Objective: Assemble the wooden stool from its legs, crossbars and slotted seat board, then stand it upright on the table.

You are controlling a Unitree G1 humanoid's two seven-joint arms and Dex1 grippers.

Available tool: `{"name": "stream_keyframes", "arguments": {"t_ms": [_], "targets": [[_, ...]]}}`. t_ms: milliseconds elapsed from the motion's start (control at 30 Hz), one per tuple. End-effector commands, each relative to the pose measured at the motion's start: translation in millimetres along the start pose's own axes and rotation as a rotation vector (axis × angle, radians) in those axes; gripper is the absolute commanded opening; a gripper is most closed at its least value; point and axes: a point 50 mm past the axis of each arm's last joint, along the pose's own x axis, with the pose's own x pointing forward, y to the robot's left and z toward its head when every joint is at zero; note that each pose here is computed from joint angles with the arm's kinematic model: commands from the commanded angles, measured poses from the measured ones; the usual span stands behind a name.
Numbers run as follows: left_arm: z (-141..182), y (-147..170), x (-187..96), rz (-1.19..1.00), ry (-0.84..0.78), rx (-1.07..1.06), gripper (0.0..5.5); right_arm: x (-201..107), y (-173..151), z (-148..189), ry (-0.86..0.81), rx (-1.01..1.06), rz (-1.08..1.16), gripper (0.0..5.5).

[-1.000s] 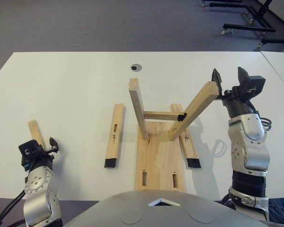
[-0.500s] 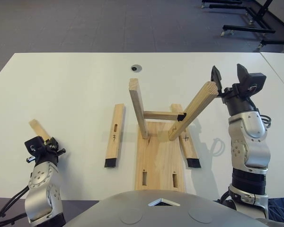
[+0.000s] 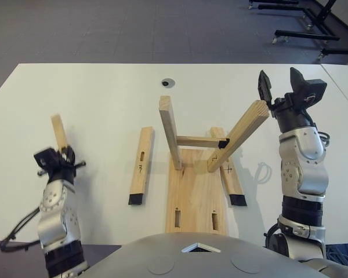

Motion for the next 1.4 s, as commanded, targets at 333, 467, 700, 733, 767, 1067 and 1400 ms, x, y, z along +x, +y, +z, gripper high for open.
{"name": "stream_keyframes", "arguments": {"t_ms": [333, 467, 700, 733, 767, 1067, 1400], "targets": [[147, -138, 11, -1.143, -0.745, 0.303, 1.28, 46, 20, 86, -0.190, 0.676, 0.532, 3.92], [155, -155, 11, -1.236, -0.783, 0.317, 1.28, 34, 50, 101, -0.156, 0.789, 0.791, 3.92], [144, -172, 9, -1.288, -0.786, 0.340, 1.28, 36, 78, 107, -0.142, 0.834, 0.875, 3.92], [143, -176, 7, -1.302, -0.787, 0.346, 1.28, 38, 79, 108, -0.149, 0.837, 0.873, 3.92], [141, -179, 5, -1.315, -0.790, 0.357, 1.28, 40, 81, 108, -0.153, 0.841, 0.869, 3.92], [135, -188, 2, -1.332, -0.798, 0.384, 1.28, 45, 85, 112, -0.193, 0.885, 0.866, 2.92], [137, -186, 5, -1.305, -0.808, 0.386, 1.28, 48, 85, 113, -0.219, 0.904, 0.844, 1.12]]}}
